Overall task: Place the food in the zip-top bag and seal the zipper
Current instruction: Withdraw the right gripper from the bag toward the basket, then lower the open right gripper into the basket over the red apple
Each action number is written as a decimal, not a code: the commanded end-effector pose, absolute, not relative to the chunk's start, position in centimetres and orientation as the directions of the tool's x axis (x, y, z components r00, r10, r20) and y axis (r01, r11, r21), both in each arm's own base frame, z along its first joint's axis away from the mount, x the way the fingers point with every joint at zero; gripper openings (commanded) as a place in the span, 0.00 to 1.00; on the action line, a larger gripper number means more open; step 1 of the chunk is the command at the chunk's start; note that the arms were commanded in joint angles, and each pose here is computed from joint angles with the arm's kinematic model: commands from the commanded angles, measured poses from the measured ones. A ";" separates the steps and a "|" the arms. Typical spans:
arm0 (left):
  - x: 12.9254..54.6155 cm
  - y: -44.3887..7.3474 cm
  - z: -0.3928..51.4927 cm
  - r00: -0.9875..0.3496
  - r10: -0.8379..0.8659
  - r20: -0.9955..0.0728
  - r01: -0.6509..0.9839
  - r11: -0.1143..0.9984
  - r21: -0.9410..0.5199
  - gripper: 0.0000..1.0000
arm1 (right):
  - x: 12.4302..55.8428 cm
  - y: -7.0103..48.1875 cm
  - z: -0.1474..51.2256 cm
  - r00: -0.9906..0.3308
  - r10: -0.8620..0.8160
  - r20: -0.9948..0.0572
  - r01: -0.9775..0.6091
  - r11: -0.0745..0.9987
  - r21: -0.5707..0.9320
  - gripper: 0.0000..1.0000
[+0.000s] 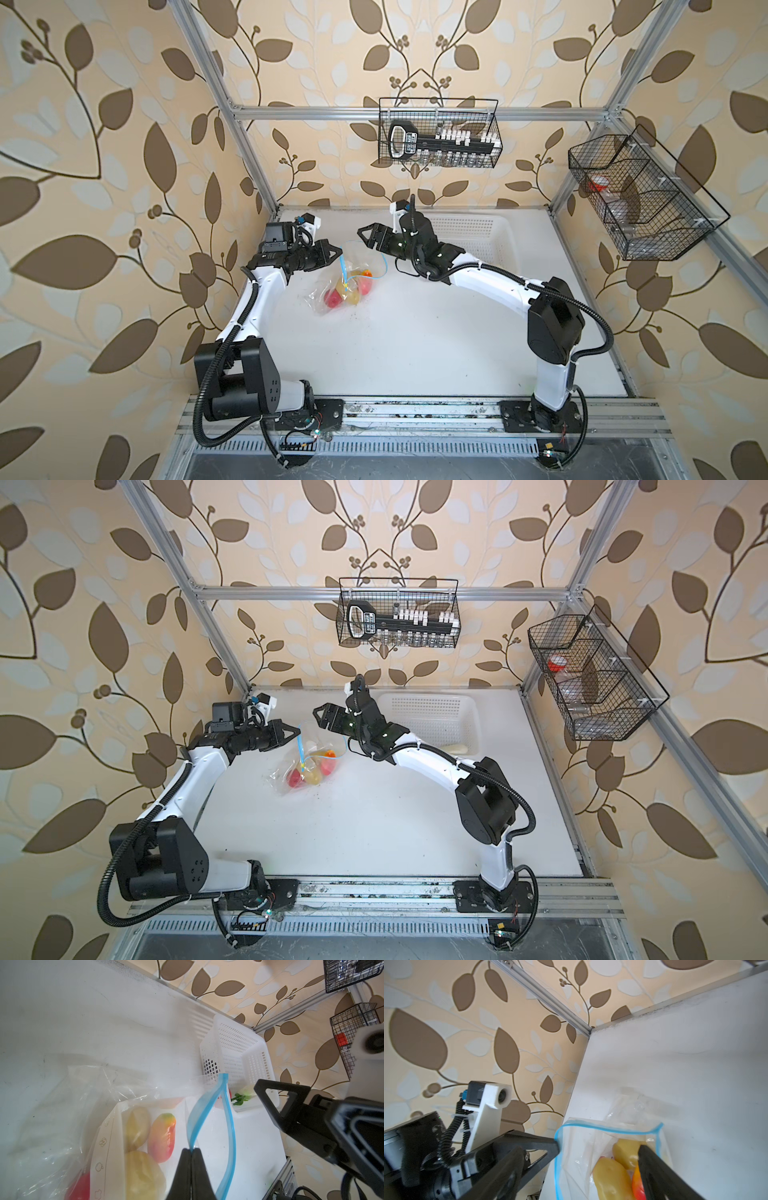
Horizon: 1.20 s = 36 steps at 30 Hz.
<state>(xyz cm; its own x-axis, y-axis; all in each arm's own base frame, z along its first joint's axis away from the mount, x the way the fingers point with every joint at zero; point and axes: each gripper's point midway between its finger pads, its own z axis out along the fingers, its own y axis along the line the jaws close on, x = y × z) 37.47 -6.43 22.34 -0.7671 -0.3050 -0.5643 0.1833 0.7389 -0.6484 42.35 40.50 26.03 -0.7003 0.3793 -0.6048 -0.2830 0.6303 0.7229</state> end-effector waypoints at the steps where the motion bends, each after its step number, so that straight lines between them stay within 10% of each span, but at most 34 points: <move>1: 37.6 -6.5 23.0 -0.746 -0.285 -0.602 0.226 0.742 -0.631 0.00 | 42.5 37.5 27.9 -0.657 0.411 -0.632 -0.261 0.663 0.702 0.91; 27: 37.6 -5.9 22.1 -0.737 -0.263 -0.623 0.216 0.781 -0.585 0.00 | 44.8 24.9 22.5 -0.694 0.458 -0.555 -0.067 0.726 0.684 1.00; 36: 37.9 -4.9 22.3 -0.719 -0.211 -0.662 0.222 0.833 -0.507 0.00 | 44.6 20.9 20.5 -0.724 0.257 -0.640 -0.072 0.895 0.440 1.00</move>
<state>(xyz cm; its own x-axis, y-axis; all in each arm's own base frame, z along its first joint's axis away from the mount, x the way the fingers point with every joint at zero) 37.57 -5.44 20.96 -0.7557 -0.2553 -0.6031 0.1848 0.8004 -0.5704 44.70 22.18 20.42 -0.7142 0.3532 -0.6043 -0.0450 0.8384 0.5432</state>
